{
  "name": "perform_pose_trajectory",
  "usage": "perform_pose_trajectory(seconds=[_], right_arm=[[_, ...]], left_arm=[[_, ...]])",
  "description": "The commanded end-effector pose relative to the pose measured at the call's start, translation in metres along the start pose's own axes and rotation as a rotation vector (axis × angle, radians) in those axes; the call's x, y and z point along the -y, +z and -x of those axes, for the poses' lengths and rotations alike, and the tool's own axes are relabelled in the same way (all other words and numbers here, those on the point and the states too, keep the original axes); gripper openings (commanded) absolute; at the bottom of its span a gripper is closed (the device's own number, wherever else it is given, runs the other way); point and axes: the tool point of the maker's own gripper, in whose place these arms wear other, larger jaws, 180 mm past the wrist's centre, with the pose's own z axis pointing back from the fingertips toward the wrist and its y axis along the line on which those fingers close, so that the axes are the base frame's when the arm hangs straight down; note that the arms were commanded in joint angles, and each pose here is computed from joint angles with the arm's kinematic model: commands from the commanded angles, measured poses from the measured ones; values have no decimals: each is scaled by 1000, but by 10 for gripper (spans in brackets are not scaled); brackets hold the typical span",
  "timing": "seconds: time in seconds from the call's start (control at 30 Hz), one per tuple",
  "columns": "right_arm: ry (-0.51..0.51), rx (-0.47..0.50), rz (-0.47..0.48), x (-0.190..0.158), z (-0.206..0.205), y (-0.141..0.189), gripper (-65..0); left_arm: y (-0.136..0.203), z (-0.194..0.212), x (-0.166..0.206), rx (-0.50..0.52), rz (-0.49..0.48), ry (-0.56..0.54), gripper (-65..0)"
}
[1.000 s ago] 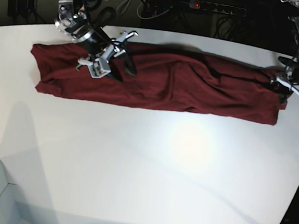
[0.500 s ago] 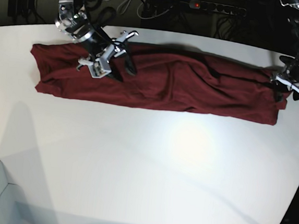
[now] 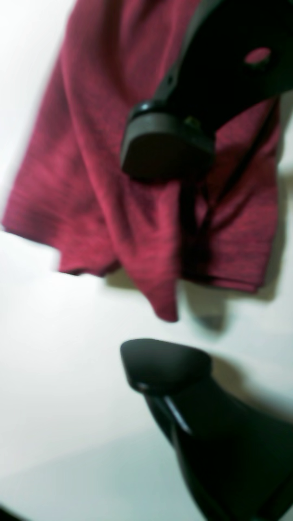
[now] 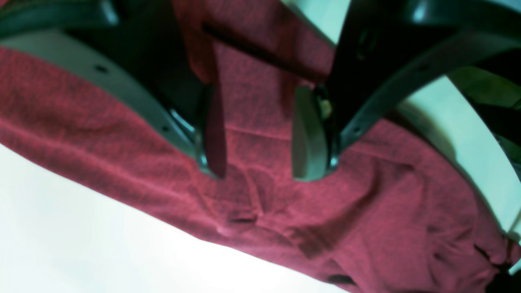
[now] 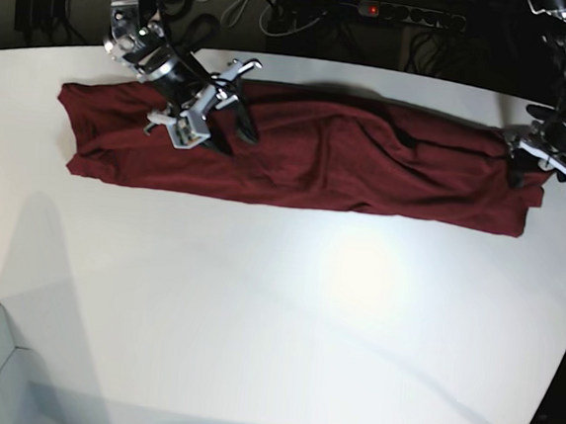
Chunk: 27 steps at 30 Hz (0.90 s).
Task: Layout the t-shirt on the table in an organized manner, then fold the t-shirt properly
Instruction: 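Grasp the shirt end with the left gripper and lift it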
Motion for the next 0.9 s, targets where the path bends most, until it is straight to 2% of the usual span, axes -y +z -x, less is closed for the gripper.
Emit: perform_pose_trajectory(seconds=[0.0,0.1,0.4,0.63,0.73,0.87], right_arm=[[1,53,-8,-1,-14,0,-379],[1,53,-8,-1,-14,0,-379],[1,53,-8,-1,-14,0,-380],[11,43,-6,3,-12,2,-380],[15,41,-6,4,-11,3,-380],[15,41,-6,4,-11,3,-380]], left_arm=[[-1,-18,-3,51,4,-4,-47],[-3,-12,-3,36,6,5,-47],[-18,-5,36,2,101,-45,-47],[-23,11,33,-40,97,-17,-49],[-27,10,31,-42,94,-11,-112],[-29,19,27,-65,87,5,-307]])
